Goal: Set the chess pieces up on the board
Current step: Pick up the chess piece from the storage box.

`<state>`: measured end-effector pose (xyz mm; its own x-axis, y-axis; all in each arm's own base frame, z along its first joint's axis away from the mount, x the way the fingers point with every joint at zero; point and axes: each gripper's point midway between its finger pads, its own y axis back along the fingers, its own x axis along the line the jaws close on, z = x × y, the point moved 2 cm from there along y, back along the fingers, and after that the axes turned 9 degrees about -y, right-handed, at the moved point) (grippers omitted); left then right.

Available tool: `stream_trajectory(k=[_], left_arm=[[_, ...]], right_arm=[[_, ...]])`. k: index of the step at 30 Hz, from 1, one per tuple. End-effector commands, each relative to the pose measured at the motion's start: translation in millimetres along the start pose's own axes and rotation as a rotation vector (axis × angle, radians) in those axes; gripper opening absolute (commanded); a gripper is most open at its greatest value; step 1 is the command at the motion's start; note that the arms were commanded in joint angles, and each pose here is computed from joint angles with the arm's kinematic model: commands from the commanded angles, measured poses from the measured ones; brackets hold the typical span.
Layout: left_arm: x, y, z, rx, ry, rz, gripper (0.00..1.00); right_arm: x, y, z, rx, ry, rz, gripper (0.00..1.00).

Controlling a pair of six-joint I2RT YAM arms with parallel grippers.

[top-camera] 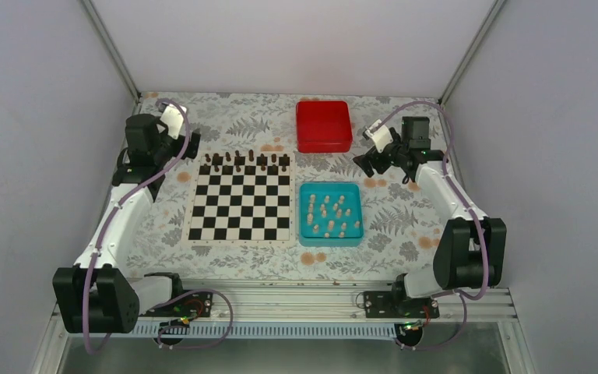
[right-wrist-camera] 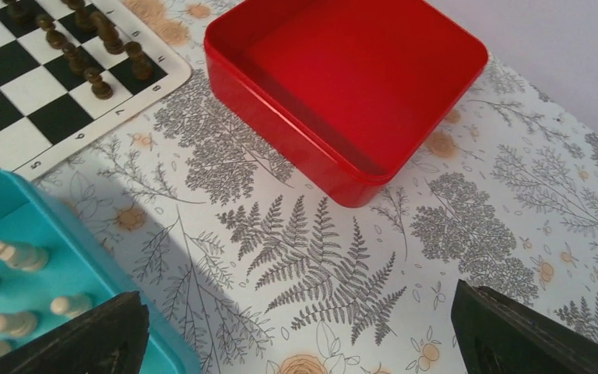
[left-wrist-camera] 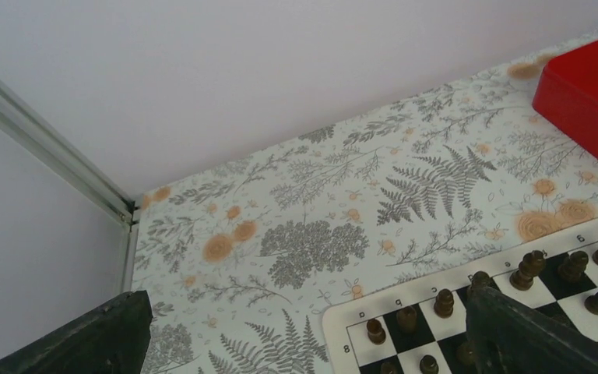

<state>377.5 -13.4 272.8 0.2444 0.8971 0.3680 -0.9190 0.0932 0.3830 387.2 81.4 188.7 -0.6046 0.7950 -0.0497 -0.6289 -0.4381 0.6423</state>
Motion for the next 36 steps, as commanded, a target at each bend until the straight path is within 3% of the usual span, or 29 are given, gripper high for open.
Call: stream_trajectory(k=[1, 8, 15, 24, 36], left_arm=[[6, 5, 8, 0.014, -0.038, 0.019, 1.00], [9, 5, 12, 0.015, -0.066, 0.026, 1.00], [10, 4, 20, -0.023, -0.105, 0.026, 1.00], [14, -2, 14, 0.001, -0.156, 0.051, 1.00], [14, -9, 8, -0.019, -0.141, 0.053, 1.00]], right_arm=[[9, 4, 7, -0.003, 0.070, 0.064, 1.00], [34, 3, -1, 0.063, 0.173, 0.181, 1.00], [102, -2, -8, 0.155, 0.385, 0.370, 0.81], [137, -34, -25, 0.267, 0.471, 0.484, 0.63], [162, -72, -44, 0.359, 0.516, 0.523, 0.53]])
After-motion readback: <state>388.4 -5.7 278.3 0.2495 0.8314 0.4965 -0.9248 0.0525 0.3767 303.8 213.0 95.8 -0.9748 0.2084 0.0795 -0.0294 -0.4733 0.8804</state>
